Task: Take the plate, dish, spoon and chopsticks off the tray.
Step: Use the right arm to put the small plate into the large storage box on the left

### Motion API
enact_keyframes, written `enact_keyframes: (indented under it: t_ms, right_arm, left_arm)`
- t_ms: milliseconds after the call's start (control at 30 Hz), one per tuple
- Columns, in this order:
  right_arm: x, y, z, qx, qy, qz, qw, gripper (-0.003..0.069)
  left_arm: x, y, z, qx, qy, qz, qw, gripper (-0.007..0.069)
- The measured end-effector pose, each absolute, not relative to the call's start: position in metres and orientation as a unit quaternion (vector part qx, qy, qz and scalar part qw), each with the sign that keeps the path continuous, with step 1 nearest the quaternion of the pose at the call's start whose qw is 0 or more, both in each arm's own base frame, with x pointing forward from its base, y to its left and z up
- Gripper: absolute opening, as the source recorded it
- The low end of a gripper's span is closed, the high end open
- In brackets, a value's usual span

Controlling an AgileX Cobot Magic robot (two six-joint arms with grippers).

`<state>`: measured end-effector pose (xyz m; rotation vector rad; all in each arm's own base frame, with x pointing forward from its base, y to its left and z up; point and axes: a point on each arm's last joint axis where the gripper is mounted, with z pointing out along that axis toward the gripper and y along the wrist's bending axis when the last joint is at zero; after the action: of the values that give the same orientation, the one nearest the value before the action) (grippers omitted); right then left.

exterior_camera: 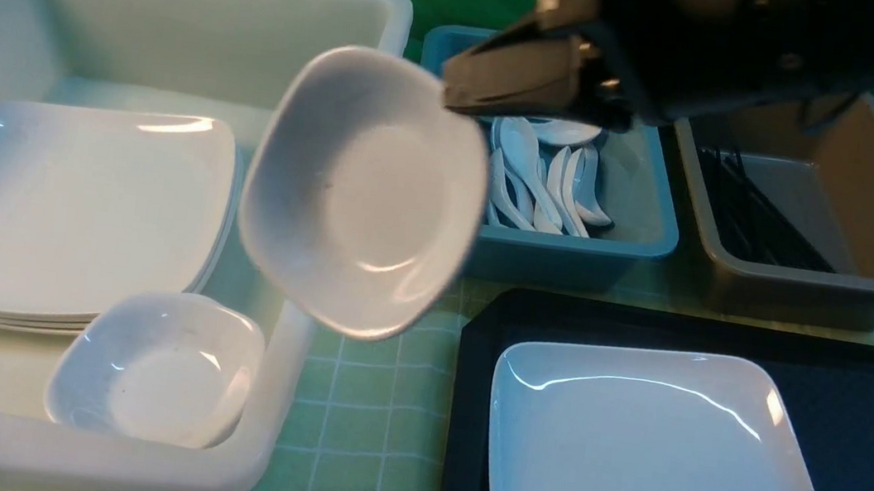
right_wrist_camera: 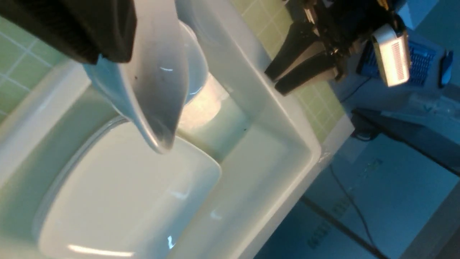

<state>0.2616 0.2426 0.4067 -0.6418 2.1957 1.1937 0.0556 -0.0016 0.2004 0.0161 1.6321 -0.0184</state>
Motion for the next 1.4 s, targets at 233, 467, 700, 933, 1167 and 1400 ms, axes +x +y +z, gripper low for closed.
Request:
enact_keyframes:
  t_ms: [233, 467, 700, 933, 1167, 1400]
  right_arm:
    - [0.295, 0.305, 0.372, -0.295, 0.816, 0.444, 0.222, 0.0023]
    - [0.322, 0.342, 0.346, -0.327, 0.813, 0.445, 0.186, 0.0023]
    - [0.341, 0.364, 0.311, -0.337, 0.816, 0.443, 0.155, 0.0023]
    - [0.348, 0.372, 0.278, -0.330, 0.829, 0.433, 0.124, 0.0023]
    - [0.343, 0.379, 0.274, -0.338, 0.830, 0.428, 0.122, 0.0027]
    - [0.345, 0.377, 0.267, -0.352, 0.838, 0.397, 0.127, 0.0123]
  left_arm:
    - [0.056, -0.002, 0.200, 0.008, 0.728, -0.007, 0.685, 0.0224]
    - [0.056, -0.002, 0.200, 0.009, 0.728, -0.007, 0.685, 0.0224]
    - [0.056, -0.002, 0.200, 0.009, 0.728, -0.007, 0.685, 0.0224]
    - [0.056, -0.002, 0.200, 0.009, 0.728, -0.007, 0.685, 0.0224]
    - [0.056, -0.002, 0.200, 0.009, 0.728, -0.007, 0.685, 0.0224]
    - [0.056, -0.002, 0.200, 0.009, 0.728, -0.007, 0.685, 0.0224]
